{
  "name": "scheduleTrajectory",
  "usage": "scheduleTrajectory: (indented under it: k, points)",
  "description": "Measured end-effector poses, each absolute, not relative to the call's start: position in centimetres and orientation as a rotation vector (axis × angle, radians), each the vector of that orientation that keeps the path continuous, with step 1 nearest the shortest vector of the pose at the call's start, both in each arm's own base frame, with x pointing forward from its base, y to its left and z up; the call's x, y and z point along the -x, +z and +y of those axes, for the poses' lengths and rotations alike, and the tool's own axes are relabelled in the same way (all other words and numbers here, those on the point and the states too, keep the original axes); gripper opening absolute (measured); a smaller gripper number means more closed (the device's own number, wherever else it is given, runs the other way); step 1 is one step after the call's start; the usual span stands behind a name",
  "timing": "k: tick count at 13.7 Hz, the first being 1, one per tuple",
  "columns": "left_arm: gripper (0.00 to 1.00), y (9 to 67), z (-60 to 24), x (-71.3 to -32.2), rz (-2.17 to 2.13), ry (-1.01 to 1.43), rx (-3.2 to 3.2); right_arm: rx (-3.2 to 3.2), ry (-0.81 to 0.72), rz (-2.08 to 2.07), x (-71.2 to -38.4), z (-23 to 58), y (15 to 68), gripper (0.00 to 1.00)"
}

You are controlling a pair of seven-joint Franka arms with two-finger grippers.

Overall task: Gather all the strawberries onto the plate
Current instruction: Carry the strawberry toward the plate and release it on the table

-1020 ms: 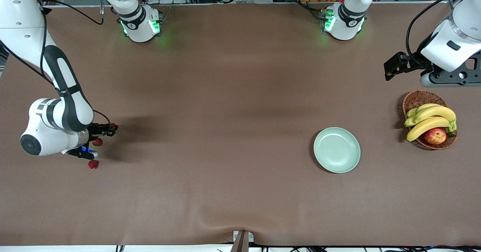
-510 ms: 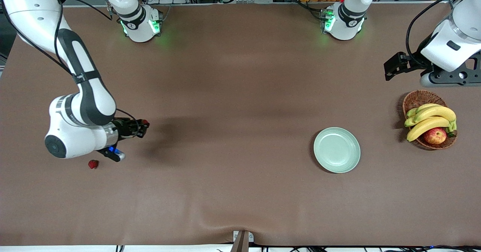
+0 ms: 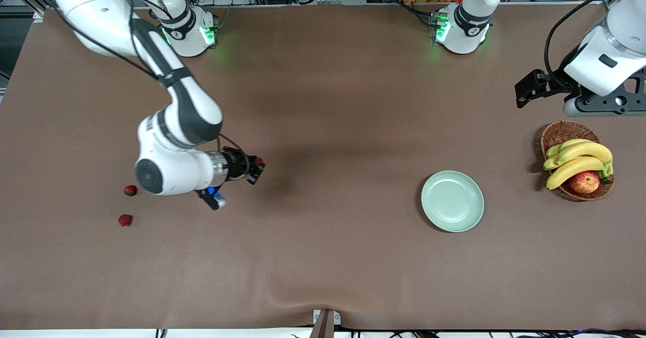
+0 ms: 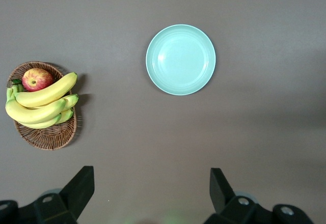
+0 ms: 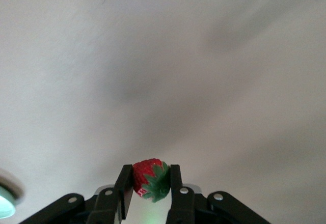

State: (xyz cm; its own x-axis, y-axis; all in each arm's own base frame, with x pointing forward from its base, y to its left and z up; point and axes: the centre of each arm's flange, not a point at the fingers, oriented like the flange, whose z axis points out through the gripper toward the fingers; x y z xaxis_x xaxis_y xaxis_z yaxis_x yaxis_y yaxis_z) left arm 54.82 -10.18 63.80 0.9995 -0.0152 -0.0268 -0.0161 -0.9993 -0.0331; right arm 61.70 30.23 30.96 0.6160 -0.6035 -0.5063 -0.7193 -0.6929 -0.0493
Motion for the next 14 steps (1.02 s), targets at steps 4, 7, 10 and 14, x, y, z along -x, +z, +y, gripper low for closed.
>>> scheduleTrajectory:
  k: [4,7,10,14]
  points:
    - [1.0,63.8,-10.2,-54.8,0.024,0.041,3.108,2.467,0.569,1.28,-59.8,38.8,32.1,0.34]
    - [1.0,63.3,-10.1,-55.0,0.021,0.057,3.106,2.354,0.518,1.392,-57.2,45.5,32.4,0.34]
    - [1.0,62.5,-9.8,-55.4,0.014,0.081,3.105,2.367,0.541,1.4,-54.8,48.8,29.7,0.34]
    - [1.0,62.4,-9.7,-55.5,0.01,0.083,3.105,2.393,0.516,1.421,-53.4,50.5,22.9,0.34]
